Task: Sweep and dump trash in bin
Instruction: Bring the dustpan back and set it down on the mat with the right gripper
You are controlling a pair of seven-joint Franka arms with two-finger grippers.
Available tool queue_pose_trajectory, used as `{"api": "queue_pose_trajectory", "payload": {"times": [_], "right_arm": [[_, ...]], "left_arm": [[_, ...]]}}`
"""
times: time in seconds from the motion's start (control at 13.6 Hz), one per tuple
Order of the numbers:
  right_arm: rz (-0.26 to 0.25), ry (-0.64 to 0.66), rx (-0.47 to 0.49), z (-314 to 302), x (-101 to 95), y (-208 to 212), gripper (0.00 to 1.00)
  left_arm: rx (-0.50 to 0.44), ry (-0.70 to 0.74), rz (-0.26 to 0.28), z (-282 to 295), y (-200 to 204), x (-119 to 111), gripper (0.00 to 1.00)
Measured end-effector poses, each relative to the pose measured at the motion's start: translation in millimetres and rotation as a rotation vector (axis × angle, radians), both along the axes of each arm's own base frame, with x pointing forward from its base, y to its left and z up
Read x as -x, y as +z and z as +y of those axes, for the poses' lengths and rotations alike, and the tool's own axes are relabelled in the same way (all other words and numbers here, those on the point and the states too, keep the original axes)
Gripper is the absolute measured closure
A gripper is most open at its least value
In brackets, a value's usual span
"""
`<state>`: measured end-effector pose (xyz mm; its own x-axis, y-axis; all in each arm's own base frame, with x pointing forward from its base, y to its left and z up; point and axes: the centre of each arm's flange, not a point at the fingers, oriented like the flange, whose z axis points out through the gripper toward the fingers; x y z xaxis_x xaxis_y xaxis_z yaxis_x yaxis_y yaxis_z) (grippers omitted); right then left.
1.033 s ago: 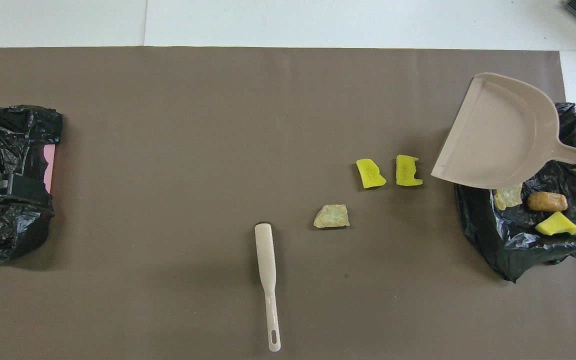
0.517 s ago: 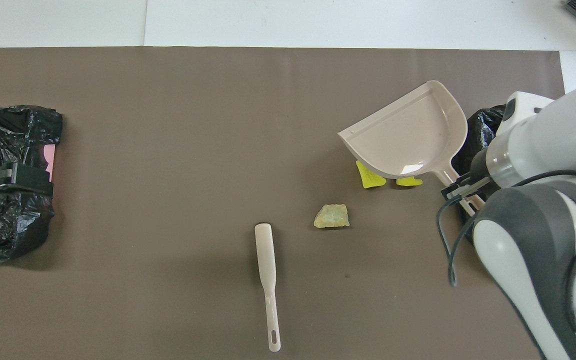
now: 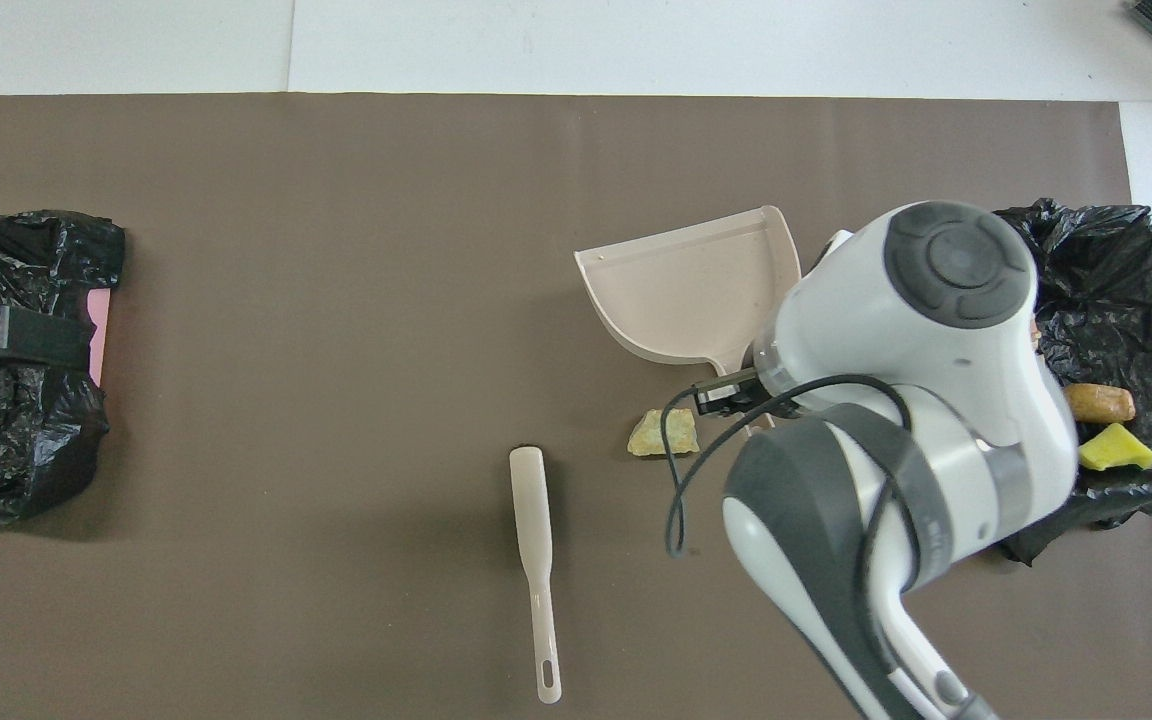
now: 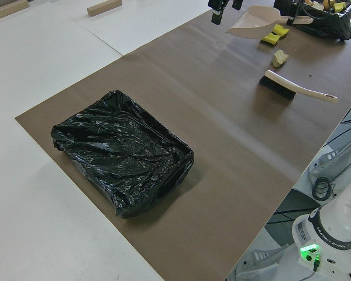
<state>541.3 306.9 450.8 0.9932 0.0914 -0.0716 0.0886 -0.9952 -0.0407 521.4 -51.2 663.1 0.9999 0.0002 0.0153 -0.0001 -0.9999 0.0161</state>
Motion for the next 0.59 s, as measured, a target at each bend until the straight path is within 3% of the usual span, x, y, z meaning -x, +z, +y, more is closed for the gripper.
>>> {"api": "queue_pose_trajectory", "payload": {"times": [0.37,0.59], "right_arm": [[-0.063,-0.145,-0.016,64,-49.0,-49,0.69],[-0.109,-0.166,-0.037,83,-74.5,-103,0.69]], "left_arm": [[0.0,0.003,0.001,2,0,0,0.0],[0.0,0.004,0.001,2,0,0,0.0]]}}
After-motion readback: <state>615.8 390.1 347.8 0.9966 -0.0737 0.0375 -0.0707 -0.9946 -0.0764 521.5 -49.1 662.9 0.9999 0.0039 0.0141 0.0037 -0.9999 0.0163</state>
